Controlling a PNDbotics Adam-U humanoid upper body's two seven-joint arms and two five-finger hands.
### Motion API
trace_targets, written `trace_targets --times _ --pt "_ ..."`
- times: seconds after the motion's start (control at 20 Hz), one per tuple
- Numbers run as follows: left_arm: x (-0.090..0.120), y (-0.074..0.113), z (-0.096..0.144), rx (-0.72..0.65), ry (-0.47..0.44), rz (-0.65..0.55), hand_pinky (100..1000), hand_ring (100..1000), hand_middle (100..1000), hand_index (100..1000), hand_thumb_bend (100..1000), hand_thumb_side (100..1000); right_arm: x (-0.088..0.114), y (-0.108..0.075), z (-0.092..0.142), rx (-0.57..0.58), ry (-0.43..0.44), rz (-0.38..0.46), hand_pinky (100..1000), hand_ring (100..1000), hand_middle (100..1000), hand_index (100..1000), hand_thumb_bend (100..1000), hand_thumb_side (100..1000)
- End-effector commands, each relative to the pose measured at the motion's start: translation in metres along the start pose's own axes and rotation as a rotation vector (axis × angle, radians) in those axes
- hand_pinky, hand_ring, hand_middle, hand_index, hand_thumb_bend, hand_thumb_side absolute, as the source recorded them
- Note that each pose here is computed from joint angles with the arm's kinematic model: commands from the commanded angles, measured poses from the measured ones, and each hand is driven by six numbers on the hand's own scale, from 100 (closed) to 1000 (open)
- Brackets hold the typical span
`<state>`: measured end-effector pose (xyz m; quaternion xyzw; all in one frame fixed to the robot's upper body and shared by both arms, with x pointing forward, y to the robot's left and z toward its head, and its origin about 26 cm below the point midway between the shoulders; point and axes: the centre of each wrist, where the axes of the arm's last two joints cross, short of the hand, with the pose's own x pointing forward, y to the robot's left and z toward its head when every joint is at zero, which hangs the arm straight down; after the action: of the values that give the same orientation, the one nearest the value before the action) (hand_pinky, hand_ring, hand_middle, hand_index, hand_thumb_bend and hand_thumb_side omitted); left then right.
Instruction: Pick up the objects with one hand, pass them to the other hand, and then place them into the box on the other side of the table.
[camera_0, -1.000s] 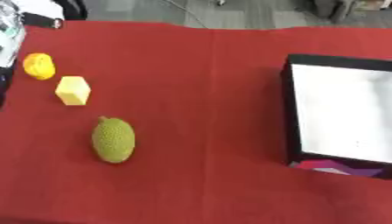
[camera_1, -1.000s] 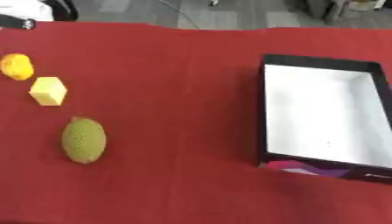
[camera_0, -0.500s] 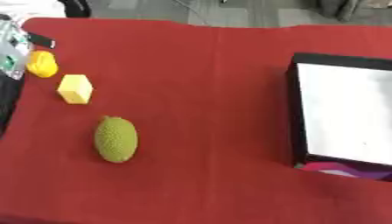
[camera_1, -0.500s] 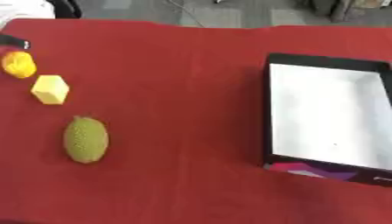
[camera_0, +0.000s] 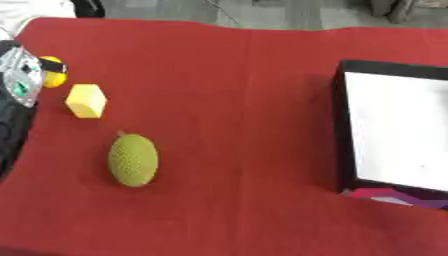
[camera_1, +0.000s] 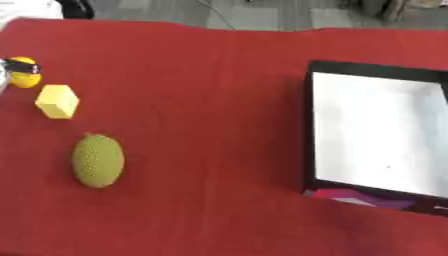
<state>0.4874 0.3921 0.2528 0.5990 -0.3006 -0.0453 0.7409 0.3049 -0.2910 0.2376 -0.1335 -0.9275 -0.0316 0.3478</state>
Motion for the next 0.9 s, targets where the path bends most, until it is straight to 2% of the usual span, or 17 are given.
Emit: trace_targets --times 0.05,0.35,0.5,0.65,0.9 --pt "-0.006 0.014 -0.008 0.041 0.023 0.031 887 863 774 917 553 464 0.009 0.0 -0.005 0.014 -0.044 0.002 1000 1000 887 1000 100 570" --pt "-0.008 0.004 -0.009 0.055 0.038 0.063 870 847 754 881 459 492 0.01 0.002 -0.006 0.021 -0.05 -0.007 1000 1000 886 1000 100 569" --pt "-0.007 0.003 -0.007 0.065 0.034 0.093 865 841 747 883 460 505 0.011 0.003 -0.007 0.027 -0.052 -0.009 1000 1000 886 1000 100 569" --pt "-0.003 0.002 -0.004 0.044 0.027 0.13 866 842 746 890 504 527 0.011 0.003 -0.007 0.032 -0.051 -0.01 1000 1000 886 1000 100 563" --pt "-0.004 0.002 -0.005 0.047 0.032 0.142 869 845 749 902 525 519 0.011 0.004 -0.007 0.039 -0.052 -0.012 1000 1000 886 1000 100 569"
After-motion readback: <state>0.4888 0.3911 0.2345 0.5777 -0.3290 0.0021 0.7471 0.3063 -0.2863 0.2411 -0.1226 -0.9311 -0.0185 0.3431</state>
